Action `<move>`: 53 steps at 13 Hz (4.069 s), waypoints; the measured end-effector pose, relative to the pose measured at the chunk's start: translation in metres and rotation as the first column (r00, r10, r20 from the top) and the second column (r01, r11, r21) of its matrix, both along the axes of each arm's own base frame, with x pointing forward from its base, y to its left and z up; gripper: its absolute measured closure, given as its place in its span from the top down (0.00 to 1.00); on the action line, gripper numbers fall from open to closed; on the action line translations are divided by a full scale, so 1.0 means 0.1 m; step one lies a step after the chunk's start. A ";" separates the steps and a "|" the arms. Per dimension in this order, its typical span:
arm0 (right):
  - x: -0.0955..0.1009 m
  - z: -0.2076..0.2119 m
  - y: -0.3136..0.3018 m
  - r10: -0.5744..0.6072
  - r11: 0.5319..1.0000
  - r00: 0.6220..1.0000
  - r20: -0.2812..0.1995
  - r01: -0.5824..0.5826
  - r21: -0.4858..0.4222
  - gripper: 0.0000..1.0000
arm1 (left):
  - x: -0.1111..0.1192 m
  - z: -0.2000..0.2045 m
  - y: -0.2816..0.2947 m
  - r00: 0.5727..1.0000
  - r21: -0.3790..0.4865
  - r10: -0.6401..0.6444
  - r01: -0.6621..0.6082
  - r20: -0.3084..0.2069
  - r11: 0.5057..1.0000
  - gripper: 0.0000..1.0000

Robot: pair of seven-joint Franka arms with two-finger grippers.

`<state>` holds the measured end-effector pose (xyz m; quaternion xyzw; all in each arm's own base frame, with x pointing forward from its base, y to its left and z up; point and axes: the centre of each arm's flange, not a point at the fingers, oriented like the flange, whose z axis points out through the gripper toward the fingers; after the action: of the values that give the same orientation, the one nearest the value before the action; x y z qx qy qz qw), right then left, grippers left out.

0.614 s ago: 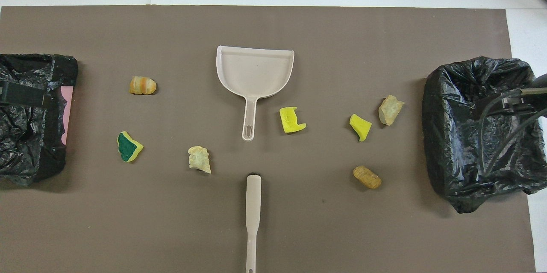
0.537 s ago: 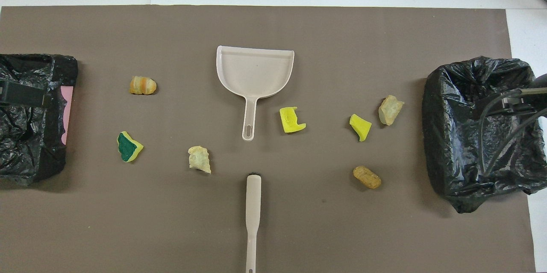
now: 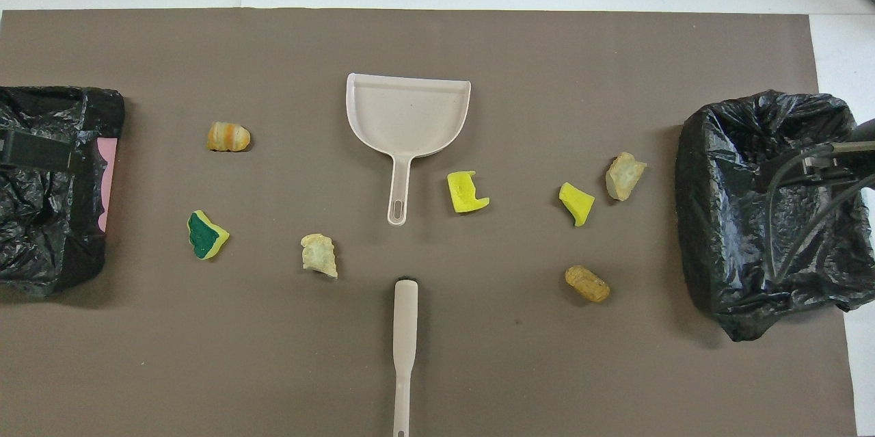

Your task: Sweep and dump trash in bin

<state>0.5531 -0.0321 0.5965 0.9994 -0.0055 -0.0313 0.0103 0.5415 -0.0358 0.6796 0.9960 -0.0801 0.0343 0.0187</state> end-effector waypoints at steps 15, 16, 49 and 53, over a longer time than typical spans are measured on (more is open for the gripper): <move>0.26 -0.25 1.06 0.061 0.998 0.998 -0.020 -0.061 -0.001 1.00 | -0.02 -0.07 -0.05 1.000 0.000 -0.006 0.006 -0.016 1.000 1.00; 0.31 -0.30 1.15 0.055 0.998 0.998 -0.018 -0.055 -0.001 1.00 | -0.04 -0.08 -0.05 1.000 0.001 -0.008 0.008 -0.020 1.000 1.00; 0.42 -2.46 4.83 -0.073 0.997 0.997 0.038 0.074 -0.005 0.43 | -3.15 -3.19 -3.29 0.983 0.054 -0.122 0.130 -0.138 0.990 1.00; 0.52 -2.42 4.71 -0.093 0.996 0.994 0.049 0.094 -0.007 0.31 | -3.22 -3.23 -3.32 0.980 0.052 -0.125 0.134 -0.155 0.990 0.98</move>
<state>0.6049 0.4389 0.3544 0.9985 -0.0527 -0.0076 0.0135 0.2194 -0.3676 0.3564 0.9885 -0.1442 -0.0454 -0.0041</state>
